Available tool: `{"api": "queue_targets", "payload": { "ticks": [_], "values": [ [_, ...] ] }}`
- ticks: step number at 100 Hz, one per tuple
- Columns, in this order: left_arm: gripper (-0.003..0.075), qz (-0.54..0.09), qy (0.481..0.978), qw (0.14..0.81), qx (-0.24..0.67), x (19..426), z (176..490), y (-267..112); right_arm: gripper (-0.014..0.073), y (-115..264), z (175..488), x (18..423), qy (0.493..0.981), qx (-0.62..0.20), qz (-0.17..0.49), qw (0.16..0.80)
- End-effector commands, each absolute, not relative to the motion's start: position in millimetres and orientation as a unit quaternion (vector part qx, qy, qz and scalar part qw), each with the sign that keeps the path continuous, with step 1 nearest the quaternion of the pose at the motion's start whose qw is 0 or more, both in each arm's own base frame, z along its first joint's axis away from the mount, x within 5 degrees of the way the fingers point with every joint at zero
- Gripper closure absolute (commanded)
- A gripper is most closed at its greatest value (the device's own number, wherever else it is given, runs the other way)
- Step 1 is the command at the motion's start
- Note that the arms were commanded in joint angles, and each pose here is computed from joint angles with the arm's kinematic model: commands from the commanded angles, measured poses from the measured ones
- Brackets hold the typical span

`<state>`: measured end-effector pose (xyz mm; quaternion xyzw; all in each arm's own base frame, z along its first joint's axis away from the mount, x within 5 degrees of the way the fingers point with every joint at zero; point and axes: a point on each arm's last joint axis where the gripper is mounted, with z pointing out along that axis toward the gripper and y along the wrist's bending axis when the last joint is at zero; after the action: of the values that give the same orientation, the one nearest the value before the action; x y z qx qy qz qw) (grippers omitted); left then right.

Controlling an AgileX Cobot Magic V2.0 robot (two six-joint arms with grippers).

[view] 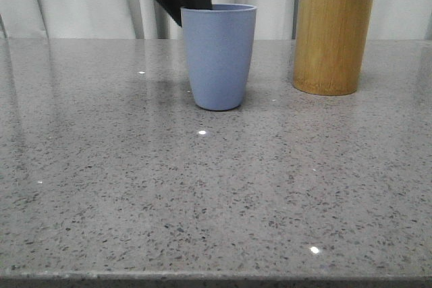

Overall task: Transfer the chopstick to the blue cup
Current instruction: 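Open the left gripper and lift it away from the blue cup, then lower the right gripper into the bamboo cup and grasp the pink chopstick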

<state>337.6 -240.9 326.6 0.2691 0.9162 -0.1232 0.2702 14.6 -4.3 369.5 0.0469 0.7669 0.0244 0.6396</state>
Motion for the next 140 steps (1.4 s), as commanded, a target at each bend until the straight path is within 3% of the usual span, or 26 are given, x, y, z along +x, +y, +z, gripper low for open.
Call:
{"api": "queue_targets", "payload": {
  "ticks": [1,8,14,43,62,81,111,140],
  "values": [
    [0.0253,-0.148,0.895,0.326,0.266,329,361,-241,0.0022,-4,385,17,0.737,0.042,0.022,0.675],
    [0.0155,-0.148,0.895,0.327,0.266,329,362,-241,0.0022,-4,385,17,0.737,0.042,0.022,0.675],
    [0.0127,-0.149,0.893,0.330,0.266,327,365,-240,0.0022,-4,385,17,0.736,0.042,0.022,0.675],
    [0.0136,-0.158,0.883,0.369,0.241,309,401,-224,0.0022,-4,385,17,0.736,0.042,0.022,0.675],
    [0.0185,-0.103,0.871,0.432,0.211,289,434,-192,0.0022,-4,385,17,0.736,0.042,0.022,0.675],
    [0.0190,-0.075,0.861,0.466,0.191,256,447,-153,0.0022,-4,385,17,0.736,0.042,0.022,0.675],
    [0.0190,-0.063,0.844,0.520,0.119,190,425,-73,0.0022,-4,385,17,0.736,0.042,0.022,0.675],
    [0.0191,-0.036,0.827,0.557,0.067,122,397,-24,0.0022,-4,385,17,0.736,0.042,0.022,0.675]
  ]
}}
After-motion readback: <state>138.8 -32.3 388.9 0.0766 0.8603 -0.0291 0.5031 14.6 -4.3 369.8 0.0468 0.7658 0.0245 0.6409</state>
